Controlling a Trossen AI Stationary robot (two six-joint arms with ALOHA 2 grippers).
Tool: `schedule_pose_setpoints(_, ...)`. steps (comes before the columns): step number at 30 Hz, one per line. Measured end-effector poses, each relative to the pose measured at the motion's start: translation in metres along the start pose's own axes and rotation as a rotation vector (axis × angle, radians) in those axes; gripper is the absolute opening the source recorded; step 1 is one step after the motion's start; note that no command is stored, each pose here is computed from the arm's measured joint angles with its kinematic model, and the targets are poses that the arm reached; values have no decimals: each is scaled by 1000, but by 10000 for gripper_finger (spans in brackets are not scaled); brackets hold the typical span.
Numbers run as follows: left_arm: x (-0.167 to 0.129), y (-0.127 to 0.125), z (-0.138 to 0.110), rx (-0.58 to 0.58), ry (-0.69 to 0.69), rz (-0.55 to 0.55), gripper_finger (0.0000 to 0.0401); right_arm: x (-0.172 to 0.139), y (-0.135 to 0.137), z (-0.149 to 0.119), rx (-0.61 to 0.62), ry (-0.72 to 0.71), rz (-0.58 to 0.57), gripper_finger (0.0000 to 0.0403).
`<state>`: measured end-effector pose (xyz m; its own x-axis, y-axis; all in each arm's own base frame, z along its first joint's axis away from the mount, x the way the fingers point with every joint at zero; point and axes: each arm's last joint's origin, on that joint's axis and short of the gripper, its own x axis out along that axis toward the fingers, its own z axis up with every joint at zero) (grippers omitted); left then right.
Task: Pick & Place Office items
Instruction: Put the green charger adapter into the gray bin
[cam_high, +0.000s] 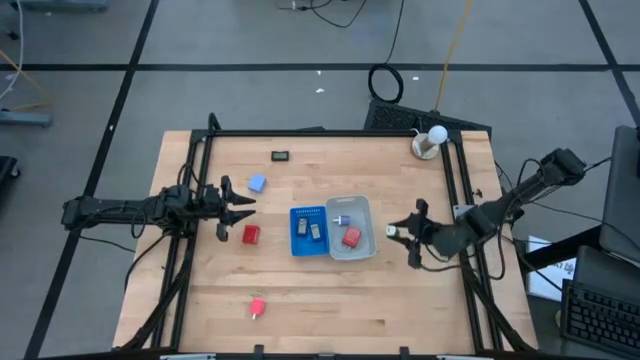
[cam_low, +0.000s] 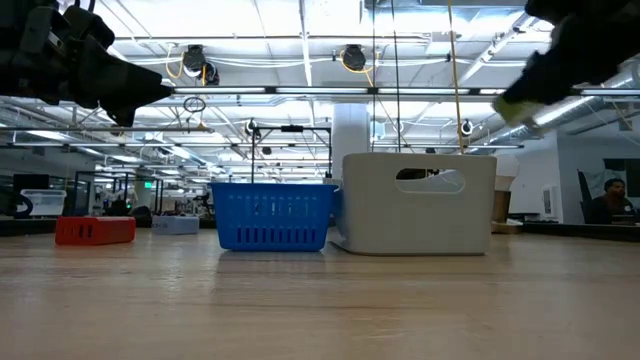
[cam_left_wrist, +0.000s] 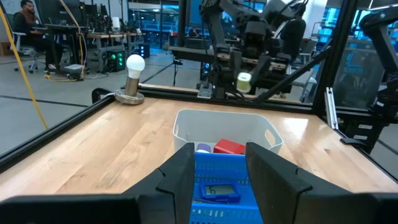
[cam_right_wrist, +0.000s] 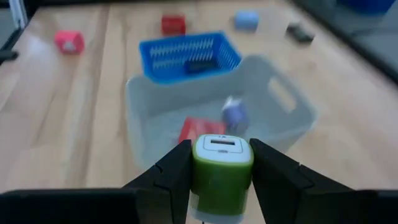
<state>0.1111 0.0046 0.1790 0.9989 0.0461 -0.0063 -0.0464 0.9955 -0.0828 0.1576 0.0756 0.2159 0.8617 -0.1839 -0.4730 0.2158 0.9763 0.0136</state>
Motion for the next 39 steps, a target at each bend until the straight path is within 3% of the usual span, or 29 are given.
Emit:
schedule_pose_setpoints(8, 0, 0, 0, 0, 0, 0, 145, 9, -36, 2, -43, -164, -18, 135)
schedule_pose_setpoints(17, 0, 0, 0, 0, 0, 0, 145, 22, -66, 0, -66, -339, 36, 134)
schedule_pose_setpoints(31, 0, 0, 0, 0, 0, 0, 145, 30, -95, -13, -74, -355, 86, 133)
schedule_pose_setpoints(39, 0, 0, 0, 0, 0, 0, 145, 31, -110, -13, -62, -355, 1, 137)
